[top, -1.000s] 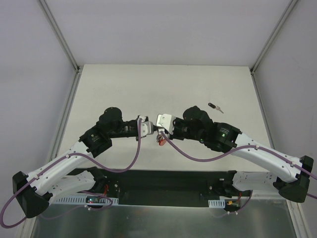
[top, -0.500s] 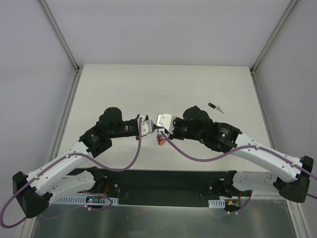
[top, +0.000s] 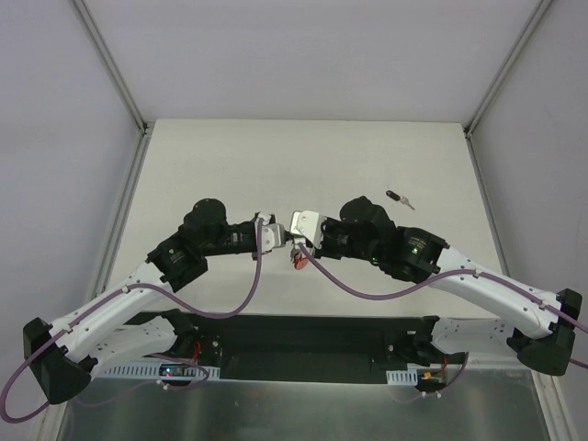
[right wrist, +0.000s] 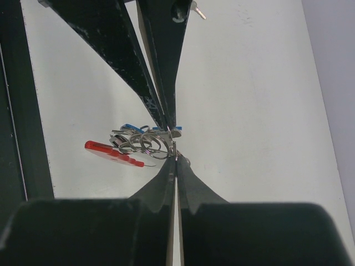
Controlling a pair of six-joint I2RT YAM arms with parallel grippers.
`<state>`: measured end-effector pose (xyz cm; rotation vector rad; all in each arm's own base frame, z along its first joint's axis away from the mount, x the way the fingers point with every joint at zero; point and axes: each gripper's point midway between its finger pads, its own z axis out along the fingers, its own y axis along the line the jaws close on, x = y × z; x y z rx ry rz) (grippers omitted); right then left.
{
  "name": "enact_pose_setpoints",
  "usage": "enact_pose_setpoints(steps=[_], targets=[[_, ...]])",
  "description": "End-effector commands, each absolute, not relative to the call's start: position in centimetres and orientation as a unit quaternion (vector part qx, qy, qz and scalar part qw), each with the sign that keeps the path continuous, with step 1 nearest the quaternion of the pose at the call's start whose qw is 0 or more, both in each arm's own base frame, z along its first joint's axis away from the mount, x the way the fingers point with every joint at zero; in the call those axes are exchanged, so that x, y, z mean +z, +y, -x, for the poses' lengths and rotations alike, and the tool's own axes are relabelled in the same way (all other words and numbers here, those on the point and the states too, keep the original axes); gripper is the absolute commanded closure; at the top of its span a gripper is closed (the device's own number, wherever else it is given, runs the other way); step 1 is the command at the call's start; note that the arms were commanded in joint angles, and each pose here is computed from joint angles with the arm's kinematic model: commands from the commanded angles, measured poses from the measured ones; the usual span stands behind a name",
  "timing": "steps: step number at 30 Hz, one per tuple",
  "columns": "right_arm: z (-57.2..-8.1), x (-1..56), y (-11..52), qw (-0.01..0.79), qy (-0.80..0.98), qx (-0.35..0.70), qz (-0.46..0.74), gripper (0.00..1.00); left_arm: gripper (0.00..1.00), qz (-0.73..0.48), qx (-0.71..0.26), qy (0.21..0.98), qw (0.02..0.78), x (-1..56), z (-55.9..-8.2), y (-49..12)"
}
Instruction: Put the keys on the keyring
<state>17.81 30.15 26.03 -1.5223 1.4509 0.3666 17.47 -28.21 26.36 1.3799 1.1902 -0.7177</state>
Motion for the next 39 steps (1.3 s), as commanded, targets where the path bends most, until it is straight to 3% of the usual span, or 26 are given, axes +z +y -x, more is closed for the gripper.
enact_pose_setpoints(steps=[1,39], targets=[[-17.80,28.61,30.78,0.519,0.579,0.167,0.606,0.99,1.00,-0.587,-0.321,0.477,0.570,27.69,-16.64,-28.66],[-17.29,28.63,31.00,0.512,0.573,0.179,0.615,0.99,1.00,-0.584,-0.316,0.483,0.571,27.52,-16.98,-28.62]])
